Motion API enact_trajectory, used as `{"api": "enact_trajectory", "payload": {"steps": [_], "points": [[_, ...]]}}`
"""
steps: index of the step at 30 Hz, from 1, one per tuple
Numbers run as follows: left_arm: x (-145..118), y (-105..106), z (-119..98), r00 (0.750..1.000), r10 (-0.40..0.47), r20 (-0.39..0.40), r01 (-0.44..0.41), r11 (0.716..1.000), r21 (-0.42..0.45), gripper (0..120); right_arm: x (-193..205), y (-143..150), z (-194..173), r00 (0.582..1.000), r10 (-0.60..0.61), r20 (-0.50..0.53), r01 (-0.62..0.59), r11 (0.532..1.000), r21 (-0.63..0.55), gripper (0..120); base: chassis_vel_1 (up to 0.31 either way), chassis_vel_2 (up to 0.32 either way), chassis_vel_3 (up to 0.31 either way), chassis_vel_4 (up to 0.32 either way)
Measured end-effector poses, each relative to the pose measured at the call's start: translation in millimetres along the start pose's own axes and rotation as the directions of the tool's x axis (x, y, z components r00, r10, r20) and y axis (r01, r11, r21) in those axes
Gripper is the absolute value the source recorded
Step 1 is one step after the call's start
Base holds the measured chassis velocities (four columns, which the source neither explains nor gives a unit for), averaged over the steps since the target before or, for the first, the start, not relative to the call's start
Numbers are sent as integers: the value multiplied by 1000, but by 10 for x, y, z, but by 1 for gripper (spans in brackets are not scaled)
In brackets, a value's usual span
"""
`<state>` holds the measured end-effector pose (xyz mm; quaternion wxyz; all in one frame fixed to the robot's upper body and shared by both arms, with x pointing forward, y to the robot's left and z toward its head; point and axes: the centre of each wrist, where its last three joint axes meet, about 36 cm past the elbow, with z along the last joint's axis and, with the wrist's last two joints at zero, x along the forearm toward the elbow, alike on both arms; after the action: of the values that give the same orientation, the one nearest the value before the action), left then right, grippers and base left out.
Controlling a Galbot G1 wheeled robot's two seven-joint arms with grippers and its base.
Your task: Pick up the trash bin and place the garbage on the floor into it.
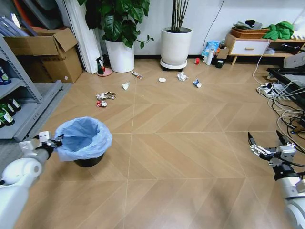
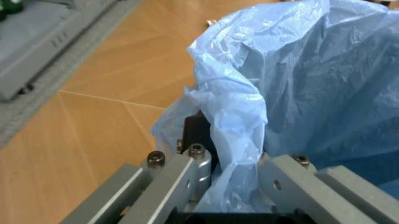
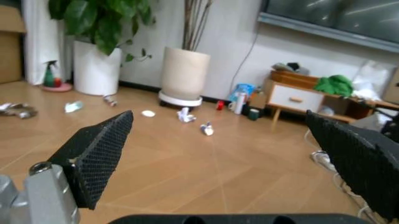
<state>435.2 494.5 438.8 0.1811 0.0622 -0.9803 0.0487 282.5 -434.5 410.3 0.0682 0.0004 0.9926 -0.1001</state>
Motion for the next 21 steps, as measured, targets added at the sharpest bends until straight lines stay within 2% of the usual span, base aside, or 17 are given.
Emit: {"api": "enact_trajectory", "payload": {"steps": [9, 21], "points": [[186, -80, 79, 1000, 3, 26, -4, 1000, 26, 0, 104, 238, 156, 998, -60, -20, 59, 997, -41, 100, 0, 0, 0, 0], [216, -138, 167, 1000, 12, 21, -12, 1000, 14, 0, 148, 185, 172, 999, -49, -17, 49, 998, -31, 100, 0, 0, 0, 0]]}}
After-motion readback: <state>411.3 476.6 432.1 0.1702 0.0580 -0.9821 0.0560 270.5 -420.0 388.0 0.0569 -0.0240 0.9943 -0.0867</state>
